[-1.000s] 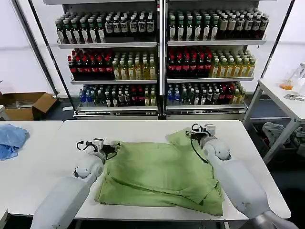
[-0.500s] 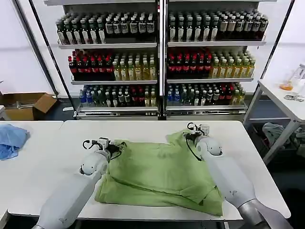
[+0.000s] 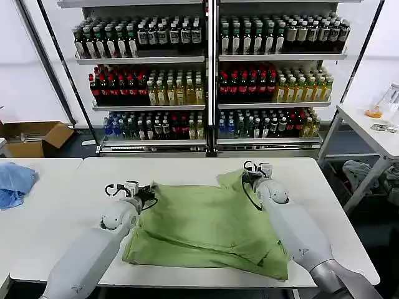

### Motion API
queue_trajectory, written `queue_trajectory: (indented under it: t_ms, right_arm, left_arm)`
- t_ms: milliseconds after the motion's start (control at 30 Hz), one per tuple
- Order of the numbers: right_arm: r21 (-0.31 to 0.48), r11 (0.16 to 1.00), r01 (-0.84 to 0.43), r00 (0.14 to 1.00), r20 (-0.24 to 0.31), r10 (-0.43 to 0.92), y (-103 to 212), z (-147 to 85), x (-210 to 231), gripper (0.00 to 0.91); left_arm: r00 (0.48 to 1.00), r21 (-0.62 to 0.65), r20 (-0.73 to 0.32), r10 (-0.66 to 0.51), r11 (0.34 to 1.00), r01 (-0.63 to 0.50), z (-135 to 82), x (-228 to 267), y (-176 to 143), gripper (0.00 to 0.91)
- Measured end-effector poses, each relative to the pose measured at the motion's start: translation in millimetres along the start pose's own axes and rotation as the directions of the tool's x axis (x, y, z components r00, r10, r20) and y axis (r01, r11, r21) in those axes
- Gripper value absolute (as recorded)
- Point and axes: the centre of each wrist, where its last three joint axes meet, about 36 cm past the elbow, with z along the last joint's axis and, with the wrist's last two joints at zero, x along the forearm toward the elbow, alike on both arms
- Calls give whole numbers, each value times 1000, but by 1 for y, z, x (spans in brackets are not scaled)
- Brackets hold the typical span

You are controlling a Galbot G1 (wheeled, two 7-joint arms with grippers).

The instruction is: Fold and organize the clothes.

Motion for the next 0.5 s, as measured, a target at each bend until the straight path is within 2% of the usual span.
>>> queue_trajectory:
  t_ms: [500]
  right_arm:
    - [23,998,50,987,155,-53,-2,-18,63,0]
  left_arm:
    - [993,47,114,31,998,-36,-12,47,17,60]
